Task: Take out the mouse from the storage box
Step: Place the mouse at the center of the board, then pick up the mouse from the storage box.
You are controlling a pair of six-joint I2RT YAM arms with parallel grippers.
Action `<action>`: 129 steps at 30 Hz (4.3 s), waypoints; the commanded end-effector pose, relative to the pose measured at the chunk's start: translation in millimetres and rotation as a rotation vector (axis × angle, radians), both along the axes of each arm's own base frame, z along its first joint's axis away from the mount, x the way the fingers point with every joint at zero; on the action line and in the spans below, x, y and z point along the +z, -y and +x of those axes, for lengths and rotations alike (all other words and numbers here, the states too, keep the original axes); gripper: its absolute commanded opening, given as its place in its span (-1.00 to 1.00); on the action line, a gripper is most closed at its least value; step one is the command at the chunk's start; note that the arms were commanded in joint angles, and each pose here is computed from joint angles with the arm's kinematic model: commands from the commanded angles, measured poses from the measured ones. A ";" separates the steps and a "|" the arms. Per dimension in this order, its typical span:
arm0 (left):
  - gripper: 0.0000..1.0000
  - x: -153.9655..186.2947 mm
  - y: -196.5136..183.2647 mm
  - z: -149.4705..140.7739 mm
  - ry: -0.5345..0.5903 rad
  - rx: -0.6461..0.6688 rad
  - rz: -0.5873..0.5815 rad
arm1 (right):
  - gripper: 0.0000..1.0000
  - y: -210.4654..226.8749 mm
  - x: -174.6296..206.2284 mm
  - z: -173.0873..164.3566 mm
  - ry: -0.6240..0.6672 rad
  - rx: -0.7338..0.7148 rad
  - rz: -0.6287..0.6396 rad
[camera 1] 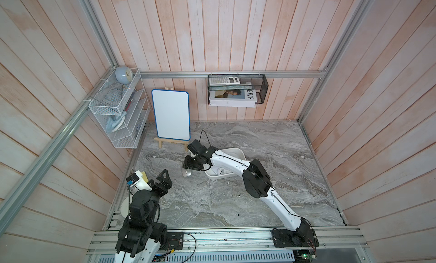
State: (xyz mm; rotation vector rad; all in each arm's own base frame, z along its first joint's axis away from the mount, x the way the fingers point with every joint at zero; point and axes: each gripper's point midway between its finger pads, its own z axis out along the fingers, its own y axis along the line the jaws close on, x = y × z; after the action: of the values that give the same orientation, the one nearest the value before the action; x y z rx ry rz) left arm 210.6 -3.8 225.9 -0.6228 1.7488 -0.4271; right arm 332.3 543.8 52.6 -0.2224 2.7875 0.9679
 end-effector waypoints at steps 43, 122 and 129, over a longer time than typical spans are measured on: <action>0.88 -67.3 244.3 109.2 -0.566 -0.592 0.003 | 0.63 401.0 94.5 -63.9 0.500 -0.430 -0.269; -0.55 -130.3 374.4 162.8 -0.588 -0.781 -0.246 | 0.69 446.7 58.8 -82.7 0.490 -0.487 -0.327; -0.62 -101.7 371.3 160.8 -0.500 -0.800 -0.271 | 0.69 448.0 71.9 -84.1 0.499 -0.487 -0.326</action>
State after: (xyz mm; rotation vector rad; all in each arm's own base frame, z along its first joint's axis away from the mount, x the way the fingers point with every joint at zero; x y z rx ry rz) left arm 367.7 -369.0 84.3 -0.2316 2.5368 -1.0675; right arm 248.2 97.7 110.7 0.1504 2.3586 0.2885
